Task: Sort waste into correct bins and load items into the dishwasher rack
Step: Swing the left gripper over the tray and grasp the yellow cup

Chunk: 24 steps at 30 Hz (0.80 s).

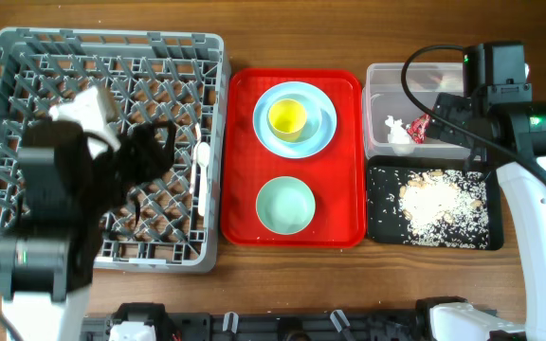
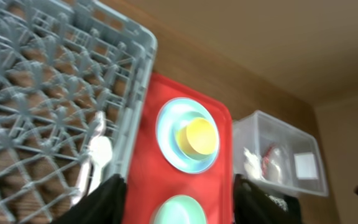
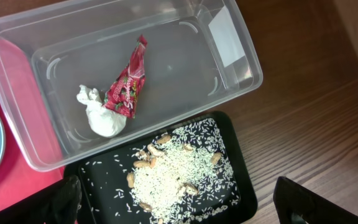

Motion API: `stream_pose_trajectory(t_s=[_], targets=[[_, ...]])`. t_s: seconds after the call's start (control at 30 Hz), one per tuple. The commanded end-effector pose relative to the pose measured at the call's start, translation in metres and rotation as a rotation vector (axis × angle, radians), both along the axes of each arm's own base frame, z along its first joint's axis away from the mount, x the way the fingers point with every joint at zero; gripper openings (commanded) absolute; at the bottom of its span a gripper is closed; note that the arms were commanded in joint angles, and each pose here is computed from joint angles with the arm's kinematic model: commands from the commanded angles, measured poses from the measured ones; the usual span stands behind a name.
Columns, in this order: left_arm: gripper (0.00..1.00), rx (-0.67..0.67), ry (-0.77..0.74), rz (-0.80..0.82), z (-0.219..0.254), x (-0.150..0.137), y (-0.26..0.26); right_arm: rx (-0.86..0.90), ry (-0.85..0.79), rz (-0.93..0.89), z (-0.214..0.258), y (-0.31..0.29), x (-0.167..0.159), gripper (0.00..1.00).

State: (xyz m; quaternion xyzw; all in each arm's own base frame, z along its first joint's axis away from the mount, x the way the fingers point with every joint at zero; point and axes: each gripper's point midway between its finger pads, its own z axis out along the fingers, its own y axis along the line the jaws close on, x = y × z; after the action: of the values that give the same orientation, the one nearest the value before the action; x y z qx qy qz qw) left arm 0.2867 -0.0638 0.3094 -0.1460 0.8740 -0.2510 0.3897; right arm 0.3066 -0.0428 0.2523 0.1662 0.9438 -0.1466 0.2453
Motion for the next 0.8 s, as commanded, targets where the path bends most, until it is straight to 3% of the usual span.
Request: stream_pose_trajectory(t_s=[0.0, 0.27, 0.4, 0.53, 0.6, 0.7, 0.77], targets=[[0.44, -0.037, 0.07, -0.142, 0.009, 0.03, -0.035, 0.004, -0.017, -0.002, 0.004, 0.0, -0.001, 1.0], [0.43, 0.171, 0.232, -0.319, 0.007, 0.094, -0.114, 0.004, -0.017, -0.002, 0.004, 0.0, -0.001, 1.0], [0.39, 0.249, 0.341, -0.385, -0.023, 0.107, -0.148, 0.004, -0.017, -0.002, 0.004, 0.0, -0.001, 1.0], [0.47, 0.277, 0.409, -0.435, -0.062, 0.113, -0.175, 0.004, -0.017, -0.002, 0.004, 0.0, -0.001, 1.0], [0.4, 0.288, 0.439, -0.449, -0.077, 0.114, -0.183, 0.004, -0.017, -0.002, 0.004, 0.0, -0.001, 1.0], [0.21, 0.284, 0.493, -0.434, -0.093, 0.113, -0.188, 0.004, -0.017, -0.002, 0.004, 0.0, -0.001, 1.0], [0.2, 0.294, 0.512, -0.447, -0.103, 0.111, -0.193, 0.004, -0.017, -0.002, 0.004, 0.0, -0.001, 1.0]])
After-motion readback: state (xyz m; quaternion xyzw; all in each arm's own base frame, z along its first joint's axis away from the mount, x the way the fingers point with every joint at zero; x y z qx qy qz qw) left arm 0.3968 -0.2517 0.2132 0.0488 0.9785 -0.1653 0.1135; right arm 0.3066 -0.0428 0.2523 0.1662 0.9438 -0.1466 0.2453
